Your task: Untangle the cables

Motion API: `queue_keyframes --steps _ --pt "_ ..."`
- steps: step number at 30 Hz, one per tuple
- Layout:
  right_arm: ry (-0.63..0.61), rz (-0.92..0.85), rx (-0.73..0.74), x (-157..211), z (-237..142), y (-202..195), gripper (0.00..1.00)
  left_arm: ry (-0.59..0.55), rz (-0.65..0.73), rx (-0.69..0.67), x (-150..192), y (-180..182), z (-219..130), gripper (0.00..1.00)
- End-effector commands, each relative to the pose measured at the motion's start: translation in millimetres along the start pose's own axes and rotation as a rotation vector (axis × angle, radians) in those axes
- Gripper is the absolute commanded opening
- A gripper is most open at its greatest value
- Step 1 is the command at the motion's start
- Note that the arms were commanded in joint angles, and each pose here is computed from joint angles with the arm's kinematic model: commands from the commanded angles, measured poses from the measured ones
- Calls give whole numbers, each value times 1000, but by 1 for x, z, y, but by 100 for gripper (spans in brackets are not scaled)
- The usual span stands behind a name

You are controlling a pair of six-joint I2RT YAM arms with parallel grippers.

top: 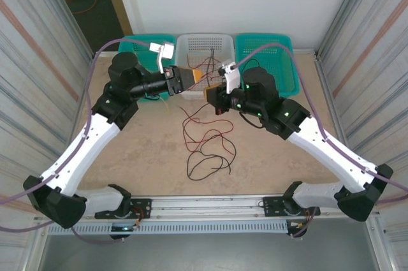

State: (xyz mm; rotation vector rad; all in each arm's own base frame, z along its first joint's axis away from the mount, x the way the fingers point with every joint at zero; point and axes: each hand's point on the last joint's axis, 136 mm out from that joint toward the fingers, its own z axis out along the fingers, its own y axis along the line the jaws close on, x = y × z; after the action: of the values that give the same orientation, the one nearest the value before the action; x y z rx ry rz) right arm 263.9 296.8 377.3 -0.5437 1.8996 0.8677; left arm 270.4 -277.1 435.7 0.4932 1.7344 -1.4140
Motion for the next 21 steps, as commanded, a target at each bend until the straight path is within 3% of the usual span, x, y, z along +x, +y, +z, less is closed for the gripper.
queue_keyframes --steps 1,6,9,16,21 --pt "-64 65 76 -22 -19 -25 0 -60 105 -139 -8 8 -21 69" --pt "-71 170 243 -50 -27 -95 0 -122 123 -260 -8 20 -40 70" --pt "-81 233 346 -69 -30 -142 0 -66 112 -322 4 32 -44 63" --pt "-89 286 577 -103 -31 -241 0 46 57 -381 54 61 -51 57" --pt "-37 346 693 -92 -17 -309 0 138 -15 -539 94 103 -63 57"
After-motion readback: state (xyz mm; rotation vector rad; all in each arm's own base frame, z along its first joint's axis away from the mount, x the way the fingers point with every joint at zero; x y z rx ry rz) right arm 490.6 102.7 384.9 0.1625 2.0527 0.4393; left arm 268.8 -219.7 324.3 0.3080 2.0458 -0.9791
